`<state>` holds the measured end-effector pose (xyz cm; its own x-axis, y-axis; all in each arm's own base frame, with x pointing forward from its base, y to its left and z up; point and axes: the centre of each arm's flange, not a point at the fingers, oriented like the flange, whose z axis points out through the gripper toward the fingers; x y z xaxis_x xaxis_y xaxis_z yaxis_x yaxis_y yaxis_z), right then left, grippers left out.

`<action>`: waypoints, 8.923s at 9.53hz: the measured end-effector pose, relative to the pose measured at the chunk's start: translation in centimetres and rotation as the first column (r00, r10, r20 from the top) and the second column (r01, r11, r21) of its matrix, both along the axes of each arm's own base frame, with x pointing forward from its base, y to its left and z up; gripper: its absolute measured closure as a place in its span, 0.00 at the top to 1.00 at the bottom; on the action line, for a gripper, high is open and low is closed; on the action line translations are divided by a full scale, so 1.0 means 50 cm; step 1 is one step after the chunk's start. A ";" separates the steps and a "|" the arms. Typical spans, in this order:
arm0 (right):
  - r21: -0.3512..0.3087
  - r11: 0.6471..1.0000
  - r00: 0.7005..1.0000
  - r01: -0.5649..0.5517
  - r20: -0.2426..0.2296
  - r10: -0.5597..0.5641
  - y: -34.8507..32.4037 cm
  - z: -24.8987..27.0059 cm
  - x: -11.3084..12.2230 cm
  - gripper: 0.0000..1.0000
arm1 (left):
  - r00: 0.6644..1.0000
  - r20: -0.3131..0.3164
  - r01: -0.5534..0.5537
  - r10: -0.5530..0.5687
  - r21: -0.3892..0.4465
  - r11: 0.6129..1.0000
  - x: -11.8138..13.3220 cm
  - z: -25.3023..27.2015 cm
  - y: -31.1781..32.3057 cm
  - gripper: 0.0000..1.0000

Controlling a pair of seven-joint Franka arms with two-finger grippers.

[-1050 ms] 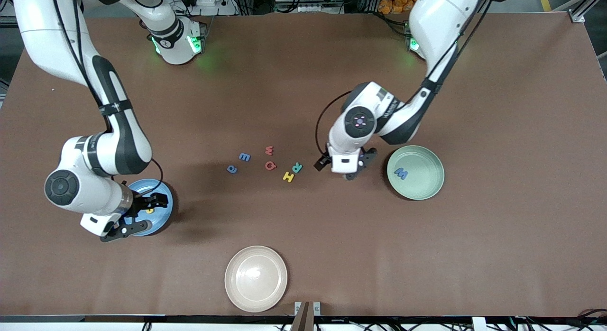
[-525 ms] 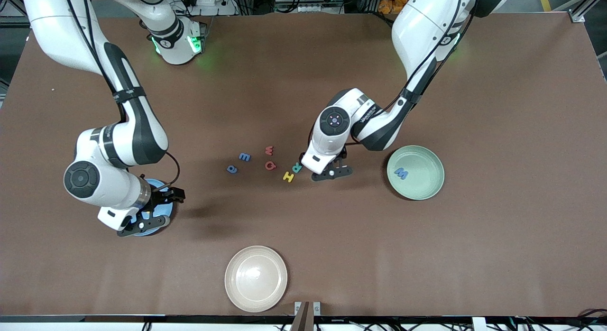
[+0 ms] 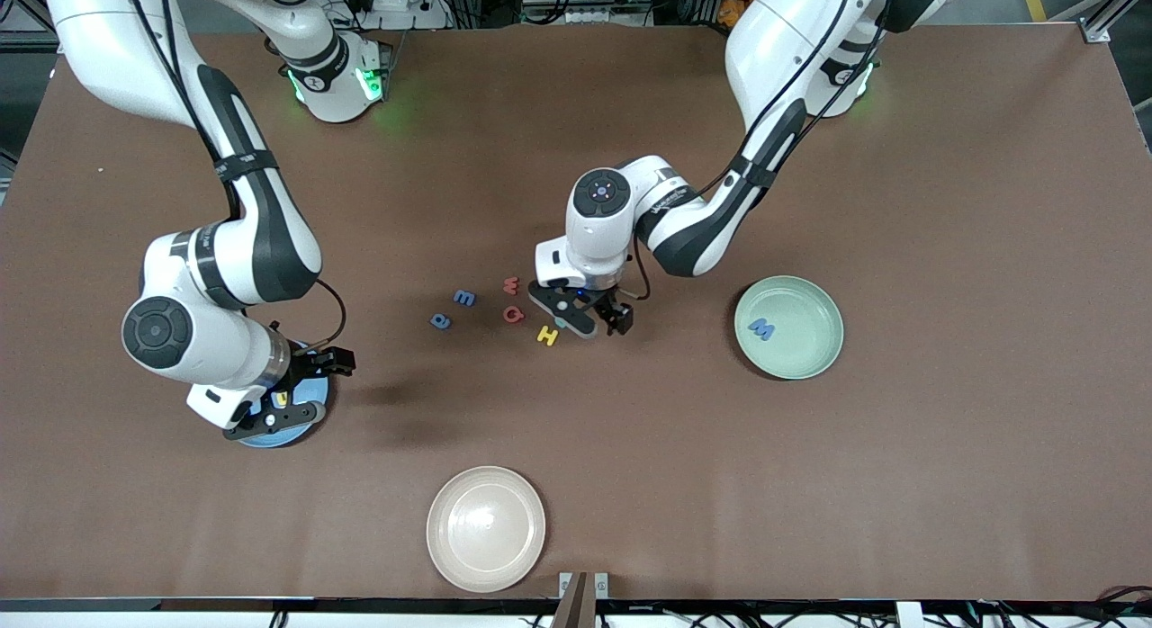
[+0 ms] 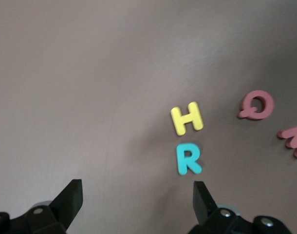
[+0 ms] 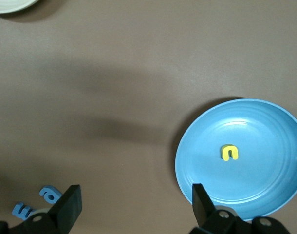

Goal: Sort upper and lower case letters into plates
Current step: 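Grasp teal R with the left gripper while the right gripper reaches blue a, then carry R to green plate while the right gripper grasps blue a, then release R onto green plate while the right gripper lifts blue a, then grasp yellow H with the left gripper while the right gripper drops a, then carry H to green plate while the right gripper reaches blue m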

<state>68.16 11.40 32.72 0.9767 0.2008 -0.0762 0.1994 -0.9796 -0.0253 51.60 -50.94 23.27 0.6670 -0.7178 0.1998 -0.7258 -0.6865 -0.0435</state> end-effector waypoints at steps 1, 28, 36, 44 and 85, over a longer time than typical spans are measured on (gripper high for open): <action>-0.004 0.999 0.999 0.049 -0.002 -0.049 0.001 -0.001 -0.001 1.00 | 0.999 0.019 0.045 -0.045 -0.028 0.999 0.001 -0.028 -0.005 1.00; 0.007 0.950 0.949 0.311 0.054 -0.311 0.128 -0.071 -0.065 1.00 | 0.999 -0.001 -0.054 0.054 -0.031 0.998 -0.055 -0.117 -0.066 0.35; -0.037 0.791 0.792 0.611 0.034 -0.610 0.222 -0.186 -0.240 1.00 | 0.996 -0.029 -0.079 0.081 0.080 0.994 -0.005 -0.079 -0.005 0.28; -0.044 0.764 0.765 0.644 0.023 -0.643 0.300 -0.323 -0.291 1.00 | 0.963 -0.253 0.002 0.091 0.346 0.938 0.121 0.014 0.459 0.28; -0.034 0.949 0.943 0.312 0.133 -0.306 -0.125 -0.161 -0.078 1.00 | 0.921 0.025 -0.378 0.390 -0.197 0.905 -0.024 -0.131 -0.100 0.33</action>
